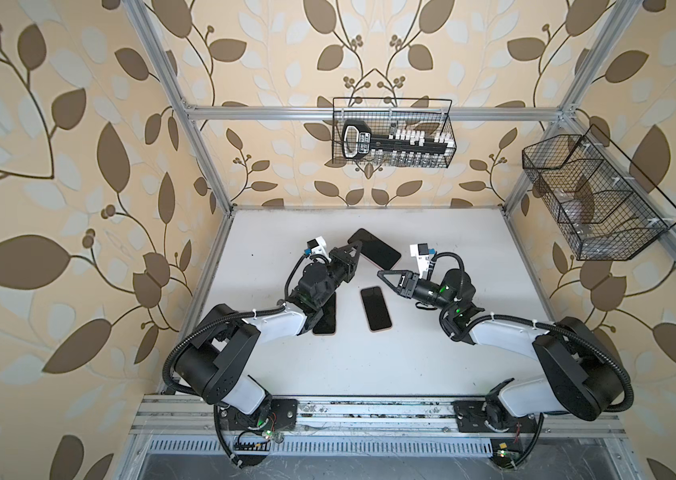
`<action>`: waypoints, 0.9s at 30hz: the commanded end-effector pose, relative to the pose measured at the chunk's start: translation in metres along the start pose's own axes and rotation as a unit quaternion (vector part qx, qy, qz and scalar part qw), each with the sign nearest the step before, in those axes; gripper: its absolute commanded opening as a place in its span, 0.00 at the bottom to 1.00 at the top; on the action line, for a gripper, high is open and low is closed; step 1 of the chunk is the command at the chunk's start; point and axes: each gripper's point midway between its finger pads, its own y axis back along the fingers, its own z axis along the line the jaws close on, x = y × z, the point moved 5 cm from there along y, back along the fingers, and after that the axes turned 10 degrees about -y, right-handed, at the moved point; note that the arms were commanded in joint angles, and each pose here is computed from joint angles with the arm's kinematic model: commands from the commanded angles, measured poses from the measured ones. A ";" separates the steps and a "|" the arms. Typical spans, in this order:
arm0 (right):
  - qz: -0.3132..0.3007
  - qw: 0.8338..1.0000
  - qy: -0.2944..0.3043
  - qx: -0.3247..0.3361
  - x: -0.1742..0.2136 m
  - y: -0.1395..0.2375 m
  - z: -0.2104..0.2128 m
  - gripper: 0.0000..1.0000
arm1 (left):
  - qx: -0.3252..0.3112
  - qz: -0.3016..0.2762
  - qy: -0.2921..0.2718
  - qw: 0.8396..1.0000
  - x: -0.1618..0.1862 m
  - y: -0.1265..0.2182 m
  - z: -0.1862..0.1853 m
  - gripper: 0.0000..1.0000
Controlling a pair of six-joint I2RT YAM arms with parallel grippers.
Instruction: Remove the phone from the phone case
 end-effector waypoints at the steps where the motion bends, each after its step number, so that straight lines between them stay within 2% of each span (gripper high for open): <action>1: -0.010 1.000 0.012 -0.010 -0.005 -0.003 0.005 0.09 | 0.077 -0.020 0.005 0.997 -0.007 0.004 -0.037 0.00; 10: -0.008 0.999 0.040 0.001 -0.004 0.001 -0.001 0.07 | 0.084 -0.017 0.026 0.996 -0.007 0.006 -0.043 0.00; 19: -0.002 0.996 0.093 0.008 -0.002 0.006 -0.005 0.05 | 0.082 -0.008 0.061 0.995 -0.006 0.008 -0.048 0.00; 25: -0.004 0.994 0.106 0.013 -0.001 0.009 -0.008 0.05 | 0.093 -0.004 0.053 0.994 -0.008 0.013 -0.067 0.00; 27: 0.000 0.994 0.107 0.008 0.001 0.010 -0.005 0.10 | 0.087 -0.006 0.041 0.995 -0.009 0.015 -0.067 0.00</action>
